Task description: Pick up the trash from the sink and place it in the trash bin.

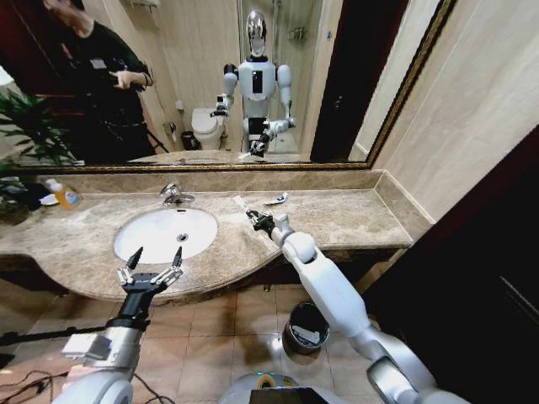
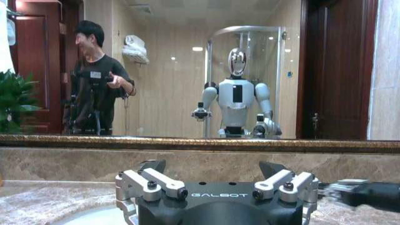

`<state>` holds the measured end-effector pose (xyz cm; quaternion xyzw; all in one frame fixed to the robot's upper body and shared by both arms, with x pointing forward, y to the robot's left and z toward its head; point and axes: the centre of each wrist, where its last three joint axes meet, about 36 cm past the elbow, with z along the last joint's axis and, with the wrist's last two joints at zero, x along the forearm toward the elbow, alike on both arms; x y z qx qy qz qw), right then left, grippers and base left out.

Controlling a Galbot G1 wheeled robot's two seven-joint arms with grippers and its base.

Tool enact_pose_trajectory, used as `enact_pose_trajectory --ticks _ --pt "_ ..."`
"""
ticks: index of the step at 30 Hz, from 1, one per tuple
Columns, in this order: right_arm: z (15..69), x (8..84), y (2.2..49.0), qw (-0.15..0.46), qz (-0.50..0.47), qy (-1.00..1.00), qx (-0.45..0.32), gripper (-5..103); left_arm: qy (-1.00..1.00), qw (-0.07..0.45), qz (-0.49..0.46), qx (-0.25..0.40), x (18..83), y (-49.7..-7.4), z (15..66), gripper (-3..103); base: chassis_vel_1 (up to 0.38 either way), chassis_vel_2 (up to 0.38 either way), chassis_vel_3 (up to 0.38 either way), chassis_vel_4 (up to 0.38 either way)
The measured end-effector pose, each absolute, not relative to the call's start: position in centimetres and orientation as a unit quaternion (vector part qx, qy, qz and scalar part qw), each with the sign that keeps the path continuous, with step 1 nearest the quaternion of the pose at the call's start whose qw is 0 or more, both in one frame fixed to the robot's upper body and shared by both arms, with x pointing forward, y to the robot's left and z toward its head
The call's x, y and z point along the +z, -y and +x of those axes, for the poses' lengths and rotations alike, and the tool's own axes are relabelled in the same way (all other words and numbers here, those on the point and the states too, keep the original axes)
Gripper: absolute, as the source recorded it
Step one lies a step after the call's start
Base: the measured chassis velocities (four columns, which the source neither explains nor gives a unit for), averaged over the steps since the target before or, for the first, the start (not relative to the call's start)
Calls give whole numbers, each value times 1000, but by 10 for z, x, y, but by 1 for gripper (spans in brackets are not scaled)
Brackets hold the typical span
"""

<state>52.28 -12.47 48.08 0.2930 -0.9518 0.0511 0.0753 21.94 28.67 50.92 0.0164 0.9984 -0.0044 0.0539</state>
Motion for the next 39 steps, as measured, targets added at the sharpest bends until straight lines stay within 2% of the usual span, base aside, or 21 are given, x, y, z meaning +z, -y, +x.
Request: enact_pose_trajectory --ticks 6,9,17,26,39 --pt "495 485 153 71 287 954 41 16 -998 54 16 -4 509 -287 219 100 0 0 0 0" --pt "462 485 179 71 280 957 29 16 -998 54 17 -4 509 -287 219 100 0 0 0 0" --pt "405 481 224 51 256 965 19 16 -998 54 16 -4 509 -287 219 100 0 0 0 0" --pt "347 497 277 55 212 976 10 16 -998 54 16 -4 509 -287 219 100 0 0 0 0" --pt "304 457 359 69 191 979 1 16 -998 54 16 -4 509 -287 219 100 0 0 0 0"
